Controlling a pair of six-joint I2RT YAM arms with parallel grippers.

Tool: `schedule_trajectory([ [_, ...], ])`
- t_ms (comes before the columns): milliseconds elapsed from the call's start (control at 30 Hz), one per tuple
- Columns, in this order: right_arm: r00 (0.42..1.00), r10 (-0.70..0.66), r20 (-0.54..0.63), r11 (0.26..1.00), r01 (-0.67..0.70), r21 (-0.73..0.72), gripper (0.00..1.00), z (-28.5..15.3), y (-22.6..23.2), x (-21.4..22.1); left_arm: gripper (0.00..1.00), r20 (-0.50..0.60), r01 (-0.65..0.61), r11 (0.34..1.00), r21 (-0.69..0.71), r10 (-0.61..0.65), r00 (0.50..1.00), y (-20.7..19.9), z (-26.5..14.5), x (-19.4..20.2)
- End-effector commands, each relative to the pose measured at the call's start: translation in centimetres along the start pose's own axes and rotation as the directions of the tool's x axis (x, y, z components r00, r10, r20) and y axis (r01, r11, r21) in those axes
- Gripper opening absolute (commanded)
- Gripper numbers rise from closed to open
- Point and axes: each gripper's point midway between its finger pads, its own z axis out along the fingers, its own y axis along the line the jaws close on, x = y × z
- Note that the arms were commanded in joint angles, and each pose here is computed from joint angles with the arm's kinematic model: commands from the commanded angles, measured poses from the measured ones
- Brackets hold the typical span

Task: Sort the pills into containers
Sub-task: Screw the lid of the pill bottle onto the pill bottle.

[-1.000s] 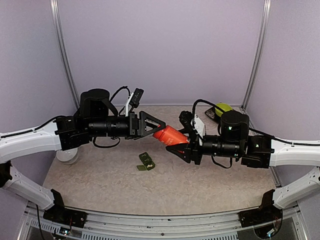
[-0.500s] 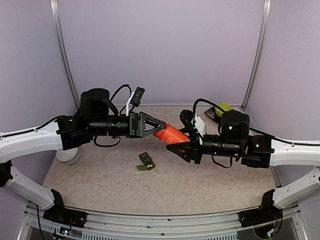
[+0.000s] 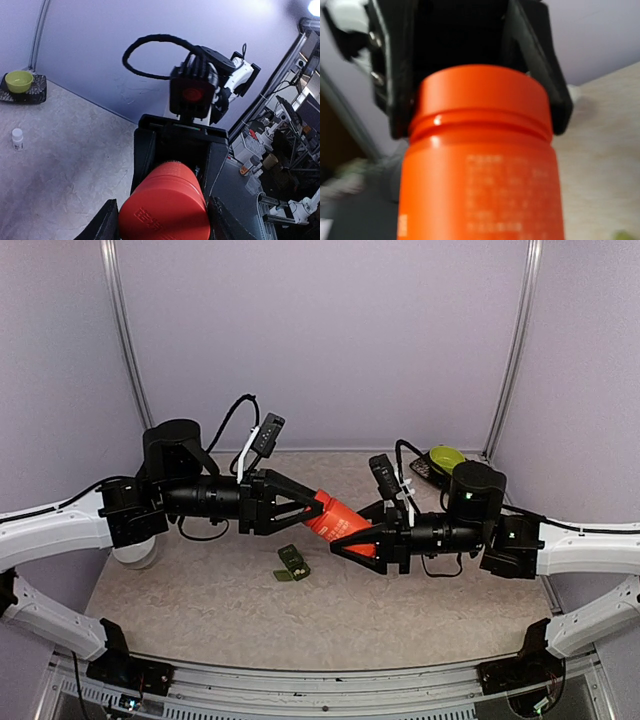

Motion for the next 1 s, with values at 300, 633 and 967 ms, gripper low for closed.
schedule_trajectory([
  [300,0.909,0.416,-0.035,0.825,-0.393,-0.406,0.0,-1.2,4.1,-2.2,0.47,-0.033,-0.322,0.914,0.245,0.34,0.94,-6.9,0.1,1.7],
  [633,0.977,0.205,0.066,0.962,-0.188,-0.198,0.0,-1.3,1.8,-3.2,0.99,0.11,-0.171,0.975,0.144,0.156,0.982,-4.5,-2.2,-1.0],
  [967,0.996,-0.04,0.083,0.994,0.031,0.105,0.0,-0.9,-2.8,-3.5,0.99,0.248,0.131,0.989,0.069,-0.144,0.958,-2.0,-2.4,-3.6],
])
